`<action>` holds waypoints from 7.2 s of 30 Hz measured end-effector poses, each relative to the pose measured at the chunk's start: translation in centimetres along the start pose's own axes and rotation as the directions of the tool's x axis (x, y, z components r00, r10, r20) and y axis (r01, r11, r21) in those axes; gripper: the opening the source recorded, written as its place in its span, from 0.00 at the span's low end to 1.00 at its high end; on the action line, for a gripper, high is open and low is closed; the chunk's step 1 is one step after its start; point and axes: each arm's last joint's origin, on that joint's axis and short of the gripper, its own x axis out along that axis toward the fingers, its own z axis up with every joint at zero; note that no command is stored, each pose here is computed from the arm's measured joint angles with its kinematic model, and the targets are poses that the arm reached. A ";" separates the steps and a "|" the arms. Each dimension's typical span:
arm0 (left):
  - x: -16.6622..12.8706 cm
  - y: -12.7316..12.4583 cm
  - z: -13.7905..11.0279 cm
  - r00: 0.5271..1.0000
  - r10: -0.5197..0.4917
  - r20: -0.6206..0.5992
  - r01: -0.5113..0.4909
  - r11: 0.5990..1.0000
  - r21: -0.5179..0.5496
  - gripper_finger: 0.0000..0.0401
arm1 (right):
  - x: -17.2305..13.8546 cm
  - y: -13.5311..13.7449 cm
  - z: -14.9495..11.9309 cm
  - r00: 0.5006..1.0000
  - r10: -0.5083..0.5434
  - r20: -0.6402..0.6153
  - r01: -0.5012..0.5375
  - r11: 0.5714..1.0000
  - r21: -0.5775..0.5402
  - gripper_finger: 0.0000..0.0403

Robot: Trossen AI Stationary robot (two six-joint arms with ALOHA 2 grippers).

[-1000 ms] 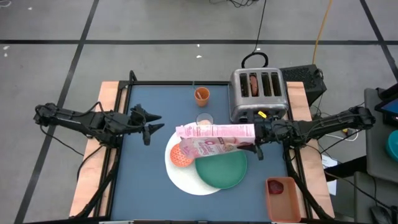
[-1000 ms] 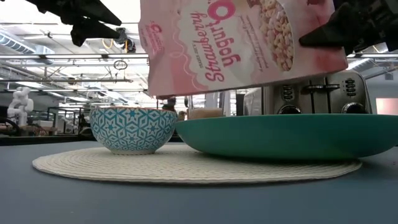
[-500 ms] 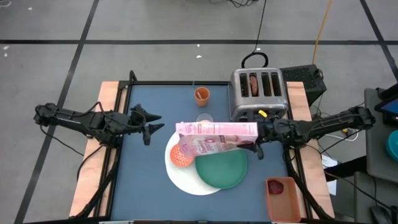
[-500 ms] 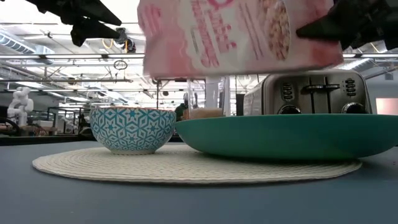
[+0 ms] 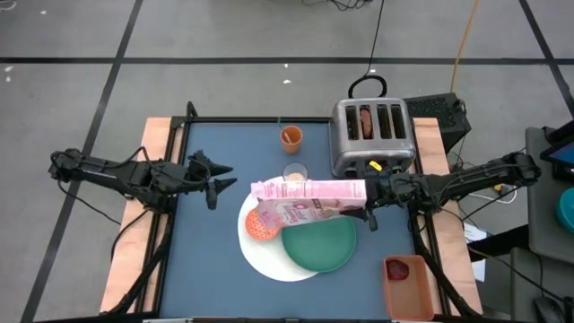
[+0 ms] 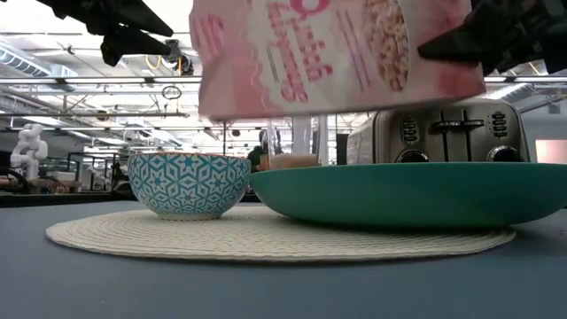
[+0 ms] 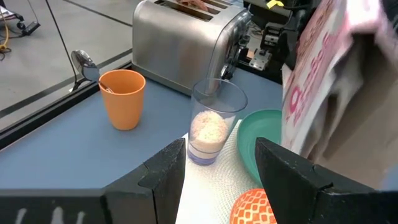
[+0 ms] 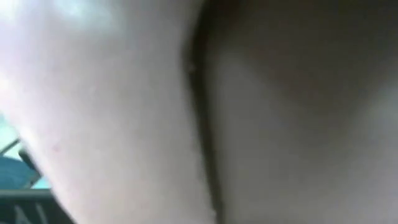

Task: Arrange a breakfast setting
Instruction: Pour the cereal from the cereal box into the orange bowl

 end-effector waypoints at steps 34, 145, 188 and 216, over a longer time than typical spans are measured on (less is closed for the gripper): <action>0.0 0.0 0.0 1.000 0.000 0.000 0.000 1.000 -0.002 0.49 | 0.4 0.1 1.1 1.000 -0.001 -0.009 0.001 0.999 -0.052 0.53; 0.0 0.0 0.0 1.000 0.000 0.000 0.000 1.000 -0.015 0.49 | 0.9 0.4 3.7 0.993 -0.014 -0.115 0.001 0.994 -0.109 0.53; -4.9 1.2 2.9 0.997 -0.036 0.067 0.032 0.998 0.048 0.49 | 0.9 0.4 4.8 0.998 -0.058 0.006 0.059 0.993 -0.098 0.53; -4.2 0.9 2.8 0.998 -0.030 0.052 0.028 0.999 0.044 0.49 | -1.3 0.6 8.4 0.929 -0.098 0.357 0.166 0.972 -0.164 0.53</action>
